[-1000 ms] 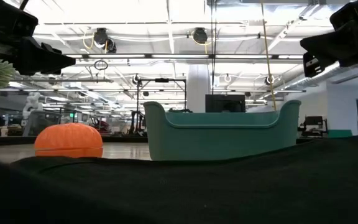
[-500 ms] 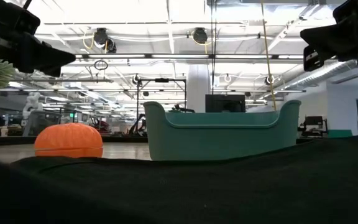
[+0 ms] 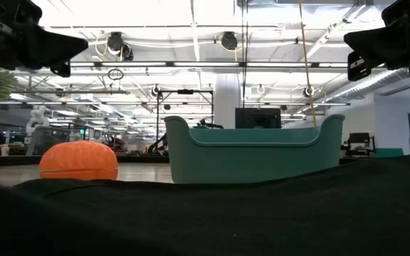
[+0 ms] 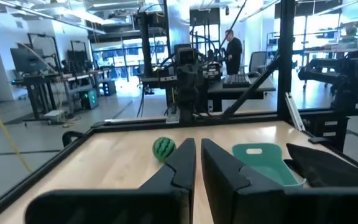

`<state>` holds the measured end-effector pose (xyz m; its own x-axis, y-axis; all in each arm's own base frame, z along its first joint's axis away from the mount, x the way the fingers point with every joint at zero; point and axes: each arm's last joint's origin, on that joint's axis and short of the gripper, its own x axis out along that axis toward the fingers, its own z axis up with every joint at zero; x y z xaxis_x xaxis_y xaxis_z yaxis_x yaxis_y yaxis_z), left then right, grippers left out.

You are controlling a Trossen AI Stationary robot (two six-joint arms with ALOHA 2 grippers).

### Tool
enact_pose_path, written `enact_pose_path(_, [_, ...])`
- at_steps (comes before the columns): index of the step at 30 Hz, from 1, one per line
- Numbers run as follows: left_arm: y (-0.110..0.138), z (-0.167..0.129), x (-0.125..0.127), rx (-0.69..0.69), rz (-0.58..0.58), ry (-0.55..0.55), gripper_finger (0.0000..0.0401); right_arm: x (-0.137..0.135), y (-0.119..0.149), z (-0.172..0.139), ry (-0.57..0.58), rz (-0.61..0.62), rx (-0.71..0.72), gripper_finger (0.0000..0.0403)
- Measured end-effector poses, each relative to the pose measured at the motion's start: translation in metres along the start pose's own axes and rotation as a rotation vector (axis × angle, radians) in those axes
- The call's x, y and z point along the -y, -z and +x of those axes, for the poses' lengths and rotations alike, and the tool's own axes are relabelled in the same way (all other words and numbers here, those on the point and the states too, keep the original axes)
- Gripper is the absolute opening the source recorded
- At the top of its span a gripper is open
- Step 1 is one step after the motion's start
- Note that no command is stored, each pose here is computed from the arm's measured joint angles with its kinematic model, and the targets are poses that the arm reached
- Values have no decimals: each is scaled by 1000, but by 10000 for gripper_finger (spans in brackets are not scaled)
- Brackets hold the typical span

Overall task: Pick and placing Produce into tupperware
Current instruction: Put the green watermelon into the blue bin

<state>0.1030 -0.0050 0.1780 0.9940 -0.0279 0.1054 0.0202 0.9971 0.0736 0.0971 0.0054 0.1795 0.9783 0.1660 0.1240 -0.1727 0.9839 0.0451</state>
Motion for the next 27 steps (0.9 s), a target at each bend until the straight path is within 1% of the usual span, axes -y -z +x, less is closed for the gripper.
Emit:
enact_pose_path(5, [5, 0, 0, -51, -6, 4, 31, 0, 0, 0, 0, -9, -1, 0])
enact_pose_path(8, [5, 0, 0, -56, -6, 4, 31, 0, 0, 0, 6, -24, 0, 0])
enact_pose_path(15, [5, 0, 0, -50, -44, -6, 31, 4, -1, 0, 155, -79, 6, 0])
enact_pose_path(17, [5, 0, -1, -49, -57, -29, 31, 5, -1, 0, 159, -87, 6, 0])
enact_pose_path(27, [4, 0, -1, -48, -80, -49, 31, 5, -1, 0, 158, -89, 6, 0])
